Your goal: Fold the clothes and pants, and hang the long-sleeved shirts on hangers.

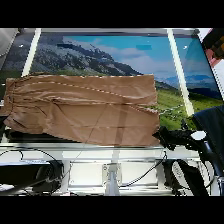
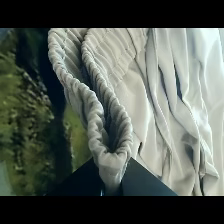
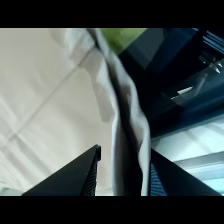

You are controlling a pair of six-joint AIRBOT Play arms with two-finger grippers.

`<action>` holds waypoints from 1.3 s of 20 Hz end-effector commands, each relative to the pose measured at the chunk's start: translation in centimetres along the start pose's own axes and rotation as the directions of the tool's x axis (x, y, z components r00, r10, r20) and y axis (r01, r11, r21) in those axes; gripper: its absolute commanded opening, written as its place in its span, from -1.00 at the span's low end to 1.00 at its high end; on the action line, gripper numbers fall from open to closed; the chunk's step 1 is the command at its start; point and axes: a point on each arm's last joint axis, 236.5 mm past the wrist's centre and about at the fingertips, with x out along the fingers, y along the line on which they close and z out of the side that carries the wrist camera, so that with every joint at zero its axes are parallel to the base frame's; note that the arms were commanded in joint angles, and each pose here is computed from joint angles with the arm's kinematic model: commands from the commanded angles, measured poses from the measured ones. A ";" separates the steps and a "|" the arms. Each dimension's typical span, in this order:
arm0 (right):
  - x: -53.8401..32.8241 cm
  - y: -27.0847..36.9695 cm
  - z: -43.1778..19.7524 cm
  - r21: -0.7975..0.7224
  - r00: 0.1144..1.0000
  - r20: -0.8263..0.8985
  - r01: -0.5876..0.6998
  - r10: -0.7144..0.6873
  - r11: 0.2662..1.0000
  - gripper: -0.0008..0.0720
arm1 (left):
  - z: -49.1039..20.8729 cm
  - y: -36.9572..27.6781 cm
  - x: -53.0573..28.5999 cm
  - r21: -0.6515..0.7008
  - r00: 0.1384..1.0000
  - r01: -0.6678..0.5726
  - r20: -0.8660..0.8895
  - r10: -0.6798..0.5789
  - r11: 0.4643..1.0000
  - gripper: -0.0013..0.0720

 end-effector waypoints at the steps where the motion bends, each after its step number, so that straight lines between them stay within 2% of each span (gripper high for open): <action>1: -0.1 0.1 1.5 0.063 0.997 0.074 -0.012 0.007 0.998 -0.12 | -0.4 -0.4 0.0 0.001 1.000 0.015 -0.017 -0.015 1.000 -0.82; 4: 0.3 -0.1 1.2 0.113 0.992 0.124 -0.040 0.026 0.993 -0.12 | -0.8 -0.8 -0.1 0.000 0.999 0.031 -0.034 -0.031 1.000 -0.82; 9: 0.8 0.4 -1.4 0.076 0.988 0.140 -0.073 0.062 0.994 -0.13 | -0.9 -0.9 -0.1 -0.025 0.999 0.034 -0.038 -0.035 0.999 -0.82; 13: 0.6 -2.0 -3.0 0.039 0.993 0.106 0.047 -0.051 0.998 -0.13 | -0.8 -0.8 -0.1 -0.024 0.999 0.031 -0.035 -0.032 0.999 -0.82; 15: 0.6 -1.8 -2.2 0.063 0.989 0.142 0.039 -0.048 0.997 -0.14 | -0.7 -0.7 -0.1 -0.024 0.999 0.027 -0.030 -0.028 0.999 -0.82; 17: 0.4 -0.9 -0.8 0.082 0.980 0.201 -0.010 -0.007 0.997 -0.56 | -0.7 -0.7 -0.1 -0.024 0.999 0.026 -0.030 -0.027 0.999 -0.82; 19: 0.2 -0.5 -0.3 0.103 0.974 0.224 -0.031 0.007 0.994 -0.69 | -0.7 -0.7 -0.1 -0.025 0.999 0.027 -0.030 -0.028 0.999 -0.82; 20: 0.2 -0.4 -0.1 0.105 0.973 0.229 -0.040 0.015 0.994 -0.94 | -0.7 -0.8 -0.1 -0.025 0.999 0.028 -0.031 -0.029 0.999 -0.82; 26: -3.3 4.8 2.9 0.037 0.923 0.355 -0.174 0.150 0.984 -0.94 | 0.6 -3.1 -2.3 0.027 1.000 0.006 0.030 -0.006 1.000 -0.83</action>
